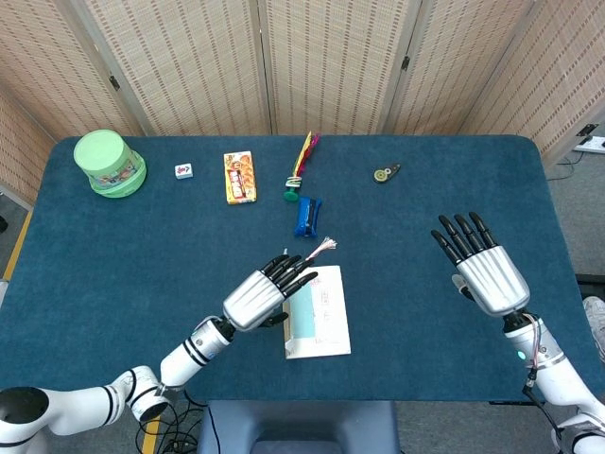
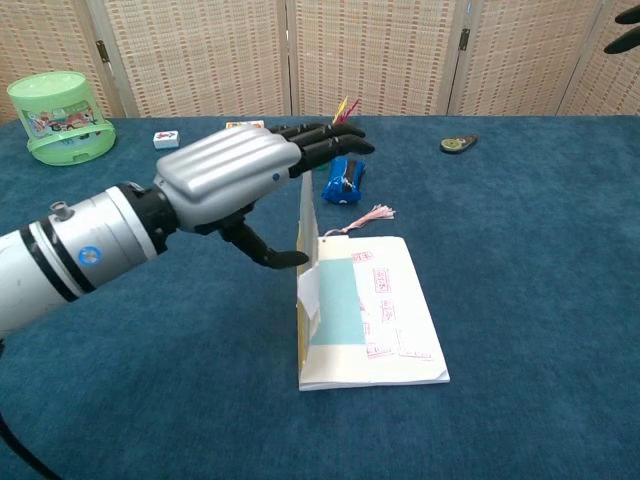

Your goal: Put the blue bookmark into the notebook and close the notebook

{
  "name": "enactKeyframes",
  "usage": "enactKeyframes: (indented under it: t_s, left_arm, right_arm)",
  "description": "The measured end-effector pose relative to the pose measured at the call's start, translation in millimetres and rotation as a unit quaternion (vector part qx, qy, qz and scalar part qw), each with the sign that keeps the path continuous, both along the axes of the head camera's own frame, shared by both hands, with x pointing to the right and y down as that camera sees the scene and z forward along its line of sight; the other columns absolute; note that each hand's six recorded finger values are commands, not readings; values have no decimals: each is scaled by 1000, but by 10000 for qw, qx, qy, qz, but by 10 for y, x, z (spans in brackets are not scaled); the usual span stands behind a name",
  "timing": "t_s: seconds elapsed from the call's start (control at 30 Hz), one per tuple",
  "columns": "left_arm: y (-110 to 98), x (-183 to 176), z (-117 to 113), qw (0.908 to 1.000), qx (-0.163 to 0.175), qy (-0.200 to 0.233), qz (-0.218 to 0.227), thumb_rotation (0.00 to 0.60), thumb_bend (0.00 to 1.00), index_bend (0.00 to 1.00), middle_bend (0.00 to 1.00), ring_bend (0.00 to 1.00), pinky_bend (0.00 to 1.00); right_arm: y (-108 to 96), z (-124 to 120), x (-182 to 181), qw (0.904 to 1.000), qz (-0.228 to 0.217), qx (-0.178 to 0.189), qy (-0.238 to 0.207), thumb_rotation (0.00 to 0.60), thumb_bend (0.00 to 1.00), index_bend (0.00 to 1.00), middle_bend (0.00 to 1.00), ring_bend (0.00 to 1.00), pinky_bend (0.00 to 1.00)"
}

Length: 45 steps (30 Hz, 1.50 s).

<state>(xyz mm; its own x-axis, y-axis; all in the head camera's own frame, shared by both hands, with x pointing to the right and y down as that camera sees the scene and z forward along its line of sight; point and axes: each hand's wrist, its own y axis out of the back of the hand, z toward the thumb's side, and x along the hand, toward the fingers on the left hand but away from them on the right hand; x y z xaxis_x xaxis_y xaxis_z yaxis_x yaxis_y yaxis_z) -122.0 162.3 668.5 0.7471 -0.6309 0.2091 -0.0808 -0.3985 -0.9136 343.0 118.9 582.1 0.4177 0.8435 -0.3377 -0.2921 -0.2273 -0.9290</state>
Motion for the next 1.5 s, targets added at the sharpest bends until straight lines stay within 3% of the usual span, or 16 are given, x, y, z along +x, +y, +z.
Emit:
enactKeyframes:
  t_s: [0.53, 0.8, 1.1, 1.33, 1.5]
  left_arm:
    - [195, 377, 261, 9985, -451, -290, 82, 600, 246, 8, 5, 44, 174]
    - [81, 188, 182, 9988, -384, -289, -120, 600, 246, 10, 4, 44, 174]
    - [-146, -492, 28, 9932, -445, -603, -895, 600, 246, 17, 4, 45, 174]
    - [-226, -1404, -160, 9750, -609, -1110, -1824, 600, 246, 47, 4, 45, 173]
    - [-117, -1890, -323, 9611, -594, -1107, -2461, 600, 246, 88, 4, 45, 171]
  right_arm:
    - [38, -46, 12, 10000, -10, 66, -46, 600, 208, 105, 0, 0, 0]
    - [65, -21, 110, 9998, 112, -94, 95, 600, 208, 105, 0, 0, 0]
    - [124, -29, 356, 9979, 473, -329, 281, 600, 315, 11, 0, 0, 0]
    - [238, -105, 612, 9946, 929, -424, 195, 600, 314, 0, 0, 0, 0]
    - [379, -217, 787, 9922, 1197, -268, 222, 600, 300, 0, 0, 0, 0]
